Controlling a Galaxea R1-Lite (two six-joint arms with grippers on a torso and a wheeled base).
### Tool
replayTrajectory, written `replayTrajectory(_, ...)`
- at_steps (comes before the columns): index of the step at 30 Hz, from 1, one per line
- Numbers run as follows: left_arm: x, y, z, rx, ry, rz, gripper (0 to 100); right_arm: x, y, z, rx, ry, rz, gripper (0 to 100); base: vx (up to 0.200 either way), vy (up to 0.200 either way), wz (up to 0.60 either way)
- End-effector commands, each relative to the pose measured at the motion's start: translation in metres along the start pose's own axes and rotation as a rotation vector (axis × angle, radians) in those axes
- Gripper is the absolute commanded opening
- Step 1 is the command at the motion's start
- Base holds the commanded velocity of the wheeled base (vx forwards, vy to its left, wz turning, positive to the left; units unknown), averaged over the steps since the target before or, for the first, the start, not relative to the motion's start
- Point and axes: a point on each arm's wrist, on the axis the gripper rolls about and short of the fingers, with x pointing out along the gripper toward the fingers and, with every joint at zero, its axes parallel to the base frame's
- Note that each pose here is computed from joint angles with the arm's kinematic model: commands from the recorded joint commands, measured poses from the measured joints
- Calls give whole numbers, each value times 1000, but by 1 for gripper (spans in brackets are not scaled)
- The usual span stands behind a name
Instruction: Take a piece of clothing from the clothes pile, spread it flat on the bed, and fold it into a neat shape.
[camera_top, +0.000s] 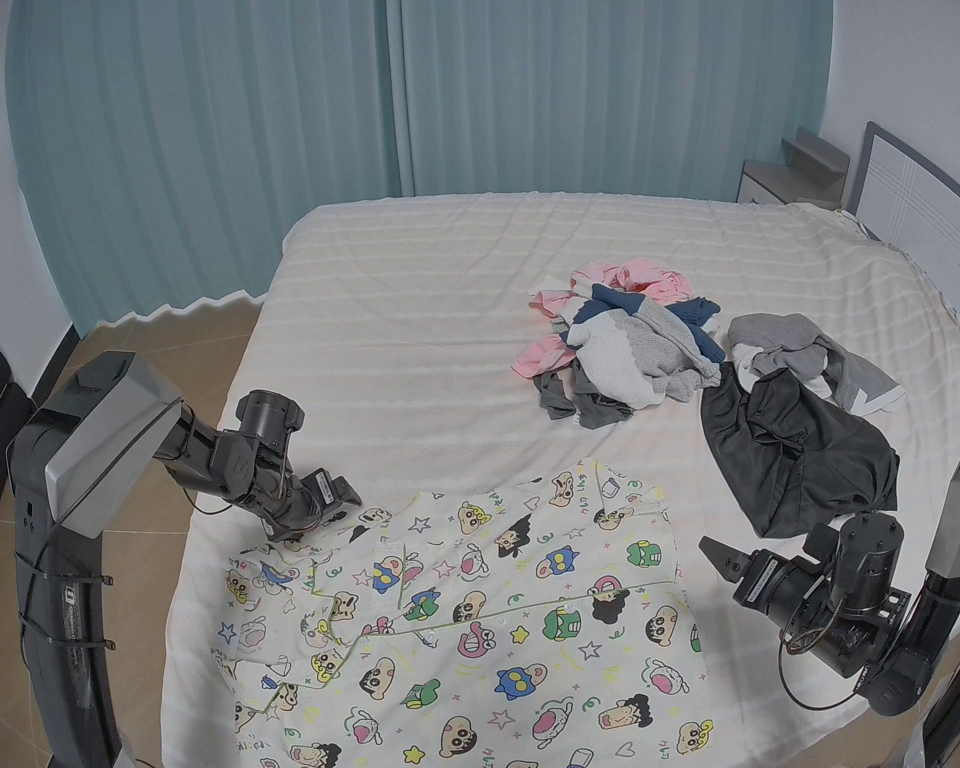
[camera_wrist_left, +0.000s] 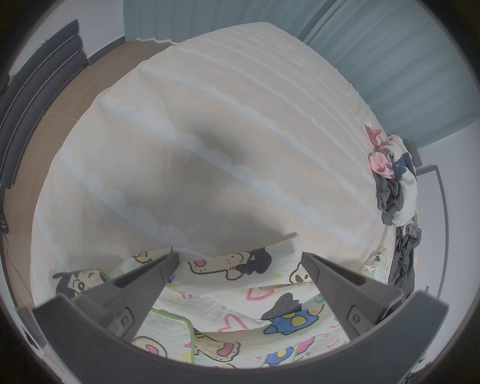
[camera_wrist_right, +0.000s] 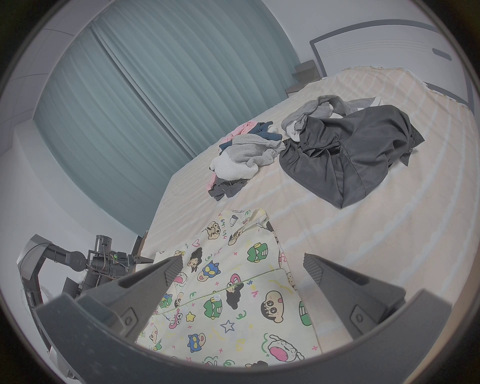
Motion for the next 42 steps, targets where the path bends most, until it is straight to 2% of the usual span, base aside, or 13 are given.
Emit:
replayTrajectory(1, 0, 1, 0, 4, -5, 8, 100, -3, -3, -2, -4, 16, -10, 100, 0, 0, 0)
replayTrajectory(7, -2, 1, 1, 65, -44, 62, 100, -3, -3, -2, -4, 15, -11, 100, 0, 0, 0)
replayTrajectory(18, -4, 3, -2, 70, -45, 80, 100, -3, -2, -3, -6, 17, -6, 100, 0, 0, 0)
replayTrajectory(34, -1, 1, -5, 70, -49, 56, 100, -3, -1, -3, -7, 17, -3, 100, 0, 0, 0)
replayTrajectory(35, -1, 1, -5, 70, -49, 56, 0, -3, -1, -3, -7, 18, -4, 100, 0, 0, 0)
replayTrajectory(42, -2, 3, -6, 66, -37, 46, 0, -3, -1, -3, -7, 17, -3, 100, 0, 0, 0)
